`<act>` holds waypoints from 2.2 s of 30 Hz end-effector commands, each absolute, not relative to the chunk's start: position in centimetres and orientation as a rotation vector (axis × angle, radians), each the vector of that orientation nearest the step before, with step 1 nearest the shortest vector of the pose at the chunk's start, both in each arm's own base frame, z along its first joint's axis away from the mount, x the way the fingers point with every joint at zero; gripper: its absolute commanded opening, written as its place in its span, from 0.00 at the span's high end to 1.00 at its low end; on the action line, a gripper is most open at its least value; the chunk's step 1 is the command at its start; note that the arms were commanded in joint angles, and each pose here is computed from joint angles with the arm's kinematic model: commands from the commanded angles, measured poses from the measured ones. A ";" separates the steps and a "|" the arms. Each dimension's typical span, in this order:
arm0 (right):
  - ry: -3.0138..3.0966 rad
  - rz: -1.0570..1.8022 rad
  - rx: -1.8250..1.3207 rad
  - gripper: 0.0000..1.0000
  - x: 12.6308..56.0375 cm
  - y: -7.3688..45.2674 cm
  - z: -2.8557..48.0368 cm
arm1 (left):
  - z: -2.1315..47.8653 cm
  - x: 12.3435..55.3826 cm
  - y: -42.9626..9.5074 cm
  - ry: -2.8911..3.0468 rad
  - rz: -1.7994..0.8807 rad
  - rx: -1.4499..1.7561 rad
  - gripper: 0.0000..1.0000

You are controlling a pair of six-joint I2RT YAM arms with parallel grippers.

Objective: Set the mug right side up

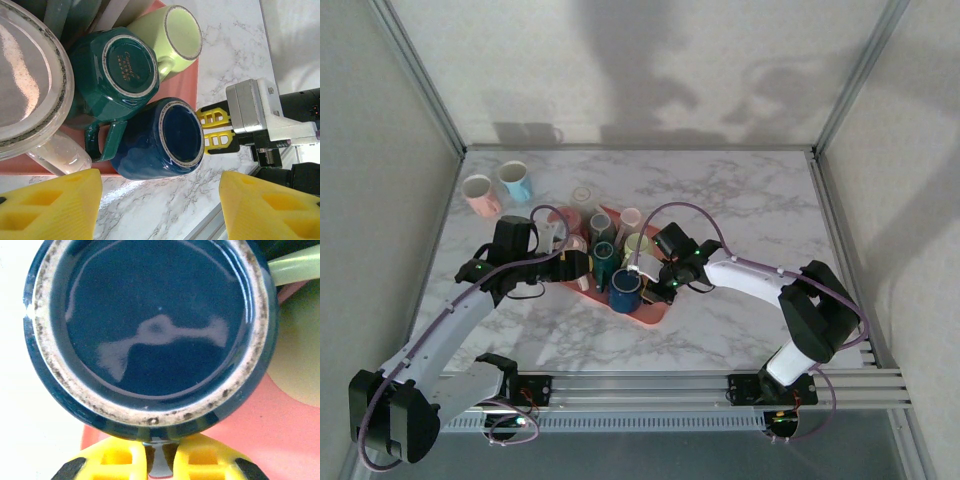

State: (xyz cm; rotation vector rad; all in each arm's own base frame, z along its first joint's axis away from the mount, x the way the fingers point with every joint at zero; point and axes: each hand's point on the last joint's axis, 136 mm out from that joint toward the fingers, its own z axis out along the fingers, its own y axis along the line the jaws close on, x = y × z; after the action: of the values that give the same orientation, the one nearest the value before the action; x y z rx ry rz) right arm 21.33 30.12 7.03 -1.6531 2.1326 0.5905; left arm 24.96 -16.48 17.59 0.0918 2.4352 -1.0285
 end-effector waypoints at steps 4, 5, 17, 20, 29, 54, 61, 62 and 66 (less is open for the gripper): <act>2.100 0.564 -1.641 1.00 21.6 30.2 7.7 | 20.4 25.6 -17.1 2.338 -1.068 0.104 0.38; 2.099 0.572 -1.639 1.00 21.5 30.2 7.8 | 20.7 25.7 -17.1 2.326 -1.074 0.103 0.37; 2.023 0.832 -1.563 1.00 18.7 30.9 12.8 | 23.2 25.9 -17.6 2.238 -1.106 0.153 0.39; 2.009 0.919 -1.503 1.00 18.3 30.8 14.8 | 24.4 25.8 -17.7 2.195 -1.121 0.163 0.39; 1.982 1.136 -1.227 1.00 19.4 29.8 21.5 | 28.6 25.8 -17.9 2.065 -1.166 0.178 0.40; 1.745 1.552 -0.420 1.00 27.9 29.9 39.7 | 35.8 26.0 -19.5 1.778 -1.478 0.042 0.25; 1.692 1.575 -0.277 1.00 29.3 29.4 41.0 | 37.9 26.9 -19.5 1.590 -1.618 -0.099 0.28; 1.688 1.579 -0.258 1.00 29.4 29.3 41.0 | 38.2 26.9 -19.7 1.559 -1.651 -0.109 0.28; 1.678 1.597 -0.214 1.00 29.7 29.1 41.1 | 38.1 27.6 -20.8 1.545 -1.694 -0.140 0.29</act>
State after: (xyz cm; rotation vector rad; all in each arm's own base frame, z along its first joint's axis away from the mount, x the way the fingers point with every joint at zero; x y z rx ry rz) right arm 29.57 29.81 37.05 -0.2230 1.8569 1.5635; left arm 27.67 -20.63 34.92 -0.1327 1.6913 -1.6171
